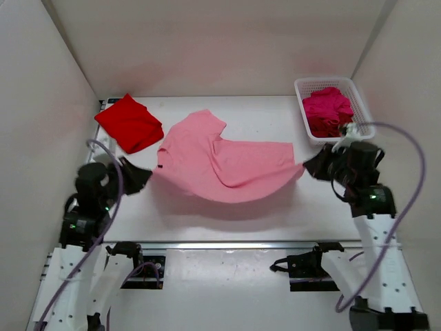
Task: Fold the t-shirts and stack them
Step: Flatten out the crumpled T-shirt at the center of the board.
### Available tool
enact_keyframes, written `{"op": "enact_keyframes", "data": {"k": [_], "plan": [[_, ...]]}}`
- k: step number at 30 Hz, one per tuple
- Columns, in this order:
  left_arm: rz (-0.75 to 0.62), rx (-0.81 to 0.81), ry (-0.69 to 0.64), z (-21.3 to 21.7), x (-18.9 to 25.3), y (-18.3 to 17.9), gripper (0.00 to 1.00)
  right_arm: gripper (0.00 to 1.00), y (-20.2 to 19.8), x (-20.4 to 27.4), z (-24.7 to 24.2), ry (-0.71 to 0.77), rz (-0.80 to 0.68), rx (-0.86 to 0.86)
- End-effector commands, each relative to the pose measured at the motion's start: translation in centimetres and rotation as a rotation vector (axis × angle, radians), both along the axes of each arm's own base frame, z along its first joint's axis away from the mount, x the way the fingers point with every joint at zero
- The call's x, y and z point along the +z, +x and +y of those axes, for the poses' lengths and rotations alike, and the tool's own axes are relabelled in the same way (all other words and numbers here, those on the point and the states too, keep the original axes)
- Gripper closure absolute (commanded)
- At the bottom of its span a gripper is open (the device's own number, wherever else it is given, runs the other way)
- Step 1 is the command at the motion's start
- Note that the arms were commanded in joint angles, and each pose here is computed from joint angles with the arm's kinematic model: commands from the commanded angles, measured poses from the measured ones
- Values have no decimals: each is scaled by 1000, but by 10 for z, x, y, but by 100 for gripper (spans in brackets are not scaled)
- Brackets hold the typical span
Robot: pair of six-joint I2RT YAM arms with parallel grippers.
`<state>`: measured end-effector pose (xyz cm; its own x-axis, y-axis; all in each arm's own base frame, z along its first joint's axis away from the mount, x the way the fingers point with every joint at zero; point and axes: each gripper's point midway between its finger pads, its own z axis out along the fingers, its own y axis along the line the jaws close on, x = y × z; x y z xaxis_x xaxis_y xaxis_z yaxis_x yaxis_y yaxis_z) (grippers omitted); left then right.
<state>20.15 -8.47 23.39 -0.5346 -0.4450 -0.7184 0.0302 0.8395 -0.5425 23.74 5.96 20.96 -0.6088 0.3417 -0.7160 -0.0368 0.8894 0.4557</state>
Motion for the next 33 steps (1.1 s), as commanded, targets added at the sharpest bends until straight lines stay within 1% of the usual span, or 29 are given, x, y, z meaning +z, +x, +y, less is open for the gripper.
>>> {"op": "enact_keyframes", "data": {"k": [1, 2, 3, 4, 5, 6, 7, 8, 9, 10, 11, 12, 13, 14, 15, 16, 17, 18, 20, 21, 22, 23, 25, 27, 28, 29, 31, 32, 33], "plan": [[-255, 8, 0, 5, 128, 0, 100, 100, -3, 166, 11, -76, -370, -3], [-332, -8, -13, 2, 173, -2, 100, 100, -7, 186, 4, -97, -402, -52], [-387, -25, -28, -3, 211, -5, 100, 100, -15, 232, 3, -100, -495, -73], [-388, -24, -28, -6, 224, 2, 100, 100, -30, 269, 10, -69, -566, -45], [-472, -12, -48, -2, 264, -9, 100, 100, -32, 281, 12, -77, -577, -40], [-527, -21, -59, -4, 296, -12, 100, 100, -43, 315, 4, -55, -652, -71], [-566, -13, -61, -2, 323, -15, 100, 100, -48, 335, 6, -41, -680, -63], [-567, 4, -49, 0, 330, -11, 99, 99, -38, 336, 16, -64, -672, -36], [-598, 13, -45, -1, 349, -6, 99, 100, -36, 347, 10, -75, -692, -77], [-599, 42, -20, 1, 355, 6, 99, 100, -22, 341, 21, -120, -667, -70], [-579, 66, 2, 3, 351, 14, 98, 100, -12, 334, 51, -150, -652, 0], [-548, 68, 38, -1, 343, 34, 97, 100, -3, 332, 51, -192, -649, -64], [-484, 81, 89, -1, 321, 59, 98, 100, 6, 321, 71, -261, -640, -39], [-447, 79, 106, 0, 307, 77, 98, 100, 26, 311, 71, -323, -613, -60], [-372, 67, 127, -1, 277, 95, 98, 100, 35, 309, 84, -267, -603, 31], [-290, 67, 130, 4, 245, 118, 99, 100, 65, 296, 71, -222, -558, 75], [-235, 46, 98, 8, 219, 132, 100, 100, 89, 280, 43, -169, -522, 65], [-265, 24, 71, 5, 220, 138, 100, 100, 113, 262, 28, -156, -499, 33], [-204, 74, 88, 17, 185, 158, 100, 99, 142, 227, 17, -172, -420, 29], [-193, 88, 97, 22, 182, 165, 100, 100, 163, 208, 22, -177, -381, 44], [-171, 81, 106, 21, 177, 179, 100, 100, 169, 204, 25, -159, -368, 60], [-142, 92, 108, 24, 172, 191, 100, 100, 188, 196, 15, -173, -345, 34], [-159, 87, 86, 19, 182, 208, 100, 100, 215, 189, 15, -165, -308, 38], [-213, 93, 55, 17, 211, 219, 100, 100, 245, 229, 16, -150, -376, 33], [-250, 80, 35, 13, 234, 224, 100, 100, 247, 245, 12, -152, -400, 6], [-309, 90, 12, 16, 261, 232, 100, 100, 246, 263, 16, -120, -461, 33], [-381, 67, -55, 16, 287, 234, 100, 100, 245, 301, 8, -47, -562, 25], [-402, 91, -82, 29, 294, 236, 100, 100, 245, 308, -7, -37, -579, 0], [-422, 81, -89, 28, 302, 234, 100, 100, 240, 311, -13, -27, -589, 3]]}}
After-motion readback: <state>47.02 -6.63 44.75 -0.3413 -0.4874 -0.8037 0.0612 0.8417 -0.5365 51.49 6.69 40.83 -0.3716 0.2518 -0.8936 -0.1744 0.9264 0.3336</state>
